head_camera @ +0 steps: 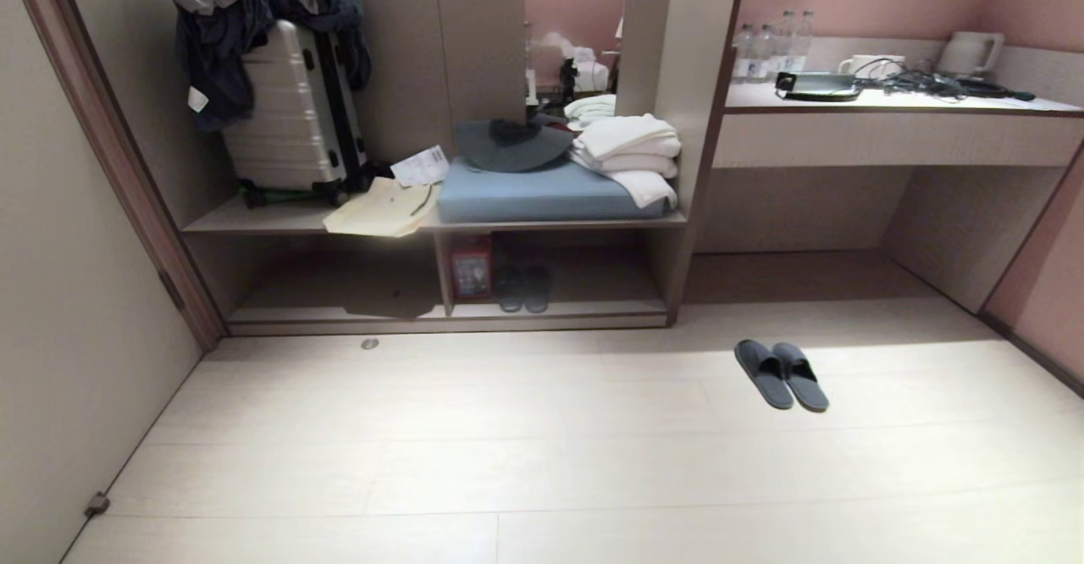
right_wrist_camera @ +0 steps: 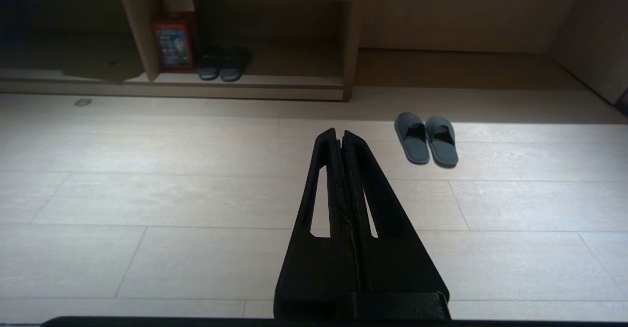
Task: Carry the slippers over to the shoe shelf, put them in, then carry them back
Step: Pick up the slippers on the floor
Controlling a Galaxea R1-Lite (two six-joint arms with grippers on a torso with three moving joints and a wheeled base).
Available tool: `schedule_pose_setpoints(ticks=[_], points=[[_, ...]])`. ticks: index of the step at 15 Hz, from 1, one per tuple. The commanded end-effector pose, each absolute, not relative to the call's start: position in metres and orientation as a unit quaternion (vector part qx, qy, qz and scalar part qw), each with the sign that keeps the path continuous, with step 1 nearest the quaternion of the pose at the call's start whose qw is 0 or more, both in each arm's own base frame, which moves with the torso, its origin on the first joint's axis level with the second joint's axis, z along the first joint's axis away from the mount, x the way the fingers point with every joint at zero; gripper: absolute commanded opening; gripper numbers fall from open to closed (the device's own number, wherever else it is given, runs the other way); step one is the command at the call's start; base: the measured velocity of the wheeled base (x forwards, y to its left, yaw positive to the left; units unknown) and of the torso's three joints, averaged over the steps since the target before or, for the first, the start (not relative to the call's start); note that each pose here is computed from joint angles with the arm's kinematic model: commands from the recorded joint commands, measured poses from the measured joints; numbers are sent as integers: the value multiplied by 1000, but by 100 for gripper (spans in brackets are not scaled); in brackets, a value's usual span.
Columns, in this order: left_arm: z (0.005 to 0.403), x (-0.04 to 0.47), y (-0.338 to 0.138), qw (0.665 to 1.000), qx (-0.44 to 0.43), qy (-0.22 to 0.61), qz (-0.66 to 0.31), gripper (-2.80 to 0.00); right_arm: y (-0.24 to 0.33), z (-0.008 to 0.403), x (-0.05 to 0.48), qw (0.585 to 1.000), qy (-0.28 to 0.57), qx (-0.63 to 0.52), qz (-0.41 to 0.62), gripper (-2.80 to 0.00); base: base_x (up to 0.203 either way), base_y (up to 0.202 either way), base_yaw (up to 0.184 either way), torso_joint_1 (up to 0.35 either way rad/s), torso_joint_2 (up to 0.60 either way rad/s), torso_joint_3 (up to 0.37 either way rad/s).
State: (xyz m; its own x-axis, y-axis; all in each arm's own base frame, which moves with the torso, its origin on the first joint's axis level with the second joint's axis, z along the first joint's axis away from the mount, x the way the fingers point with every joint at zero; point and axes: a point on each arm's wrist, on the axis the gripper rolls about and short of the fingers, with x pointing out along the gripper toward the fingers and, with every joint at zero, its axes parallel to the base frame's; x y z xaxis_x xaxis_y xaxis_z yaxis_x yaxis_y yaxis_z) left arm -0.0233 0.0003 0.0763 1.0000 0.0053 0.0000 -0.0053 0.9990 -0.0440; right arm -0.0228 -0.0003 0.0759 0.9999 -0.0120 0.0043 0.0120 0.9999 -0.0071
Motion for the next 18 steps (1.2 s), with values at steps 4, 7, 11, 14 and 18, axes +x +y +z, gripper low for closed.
schedule_pose_setpoints(ticks=[4,7,11,14,18], points=[[76,-23,0,1000,-22,1,3,-280,0,76,-23,1000,-2,-4,-7,-280,197,0,0,3,2,3],[76,-23,0,1000,-22,1,3,-280,0,76,-23,1000,-2,-4,-7,-280,195,0,-1,1,3,1],[76,-23,0,1000,-22,1,2,-280,0,76,-23,1000,-2,-4,-6,-280,196,0,-1,3,1,2],[76,-23,0,1000,-22,1,2,-280,0,76,-23,1000,-2,-4,-7,-280,195,0,-1,-1,4,0],[76,-23,0,1000,-22,1,2,-280,0,76,-23,1000,-2,-4,-6,-280,194,0,0,2,3,2]])
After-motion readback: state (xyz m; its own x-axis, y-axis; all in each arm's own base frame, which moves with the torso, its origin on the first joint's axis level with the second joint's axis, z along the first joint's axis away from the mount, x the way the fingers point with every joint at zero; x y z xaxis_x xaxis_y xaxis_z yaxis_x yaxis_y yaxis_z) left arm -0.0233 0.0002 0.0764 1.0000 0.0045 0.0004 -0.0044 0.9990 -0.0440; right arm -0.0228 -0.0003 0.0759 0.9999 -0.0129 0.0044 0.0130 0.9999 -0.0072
